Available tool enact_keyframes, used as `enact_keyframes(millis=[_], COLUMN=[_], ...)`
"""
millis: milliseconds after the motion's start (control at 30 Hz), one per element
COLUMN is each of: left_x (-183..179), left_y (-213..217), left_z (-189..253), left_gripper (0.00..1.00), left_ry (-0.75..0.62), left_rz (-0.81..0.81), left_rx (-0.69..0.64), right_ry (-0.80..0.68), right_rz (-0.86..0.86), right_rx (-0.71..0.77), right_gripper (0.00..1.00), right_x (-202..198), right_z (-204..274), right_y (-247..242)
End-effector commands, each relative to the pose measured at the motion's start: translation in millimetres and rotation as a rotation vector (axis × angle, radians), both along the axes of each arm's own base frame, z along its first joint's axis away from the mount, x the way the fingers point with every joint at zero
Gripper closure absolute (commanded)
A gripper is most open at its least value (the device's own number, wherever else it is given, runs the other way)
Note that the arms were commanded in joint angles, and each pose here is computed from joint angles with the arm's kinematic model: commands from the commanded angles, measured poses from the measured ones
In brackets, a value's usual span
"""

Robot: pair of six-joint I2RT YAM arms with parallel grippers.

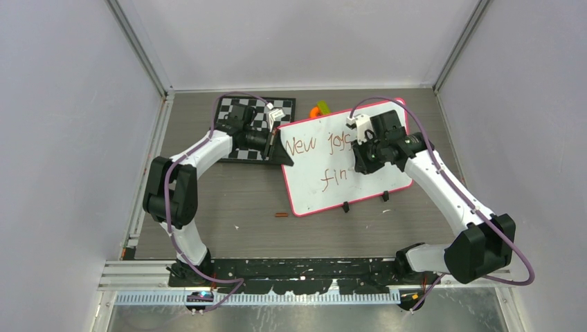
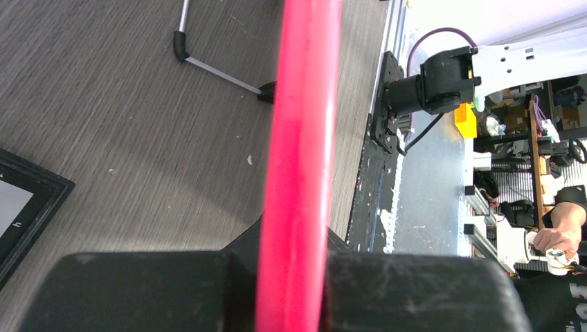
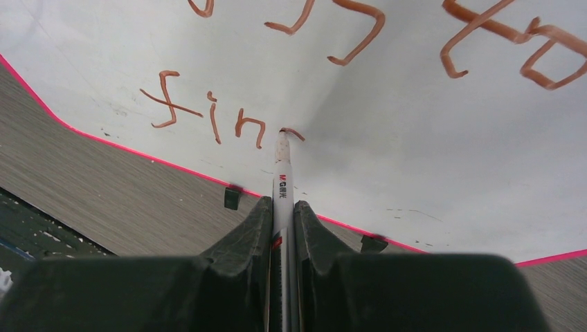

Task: Write a sentence on the whiteboard

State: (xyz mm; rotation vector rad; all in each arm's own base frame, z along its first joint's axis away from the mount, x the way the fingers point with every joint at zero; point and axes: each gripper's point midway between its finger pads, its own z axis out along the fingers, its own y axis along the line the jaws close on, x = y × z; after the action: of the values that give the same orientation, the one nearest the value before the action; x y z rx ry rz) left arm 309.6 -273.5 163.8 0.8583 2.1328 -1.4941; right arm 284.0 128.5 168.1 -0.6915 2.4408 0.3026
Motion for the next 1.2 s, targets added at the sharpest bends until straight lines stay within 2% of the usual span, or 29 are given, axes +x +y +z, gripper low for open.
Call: enact_keyframes(millis=[0,300,900,1167], left_x=[18.2,18.4,20.1,21.3], left_y=[5.2,5.2,5.0,4.5], left_z=[-8.4,-7.6,-5.5,-6.2], left_gripper=[1.00,1.00,1.00,1.00], left_ry=[-0.033,-0.032,-0.035,-0.034], left_rz=[0.073,0.074,0.076,0.074], left_rx=[0.077,0.078,0.076,0.075], right_ry=[-0.018,-0.005,-0.137,-0.125], right_rz=[0.021,0.016,-0.081,-0.074], right_rx=[-0.004,-0.043,-0.006,0.001], right_gripper=[1.00,1.00,1.00,1.00], right_x=[-0.7,-7.5,44.0,44.3], right_z=[-3.1,-11.9,35.0,34.3], right_y=[0.1,-8.7,-14.1,-14.0])
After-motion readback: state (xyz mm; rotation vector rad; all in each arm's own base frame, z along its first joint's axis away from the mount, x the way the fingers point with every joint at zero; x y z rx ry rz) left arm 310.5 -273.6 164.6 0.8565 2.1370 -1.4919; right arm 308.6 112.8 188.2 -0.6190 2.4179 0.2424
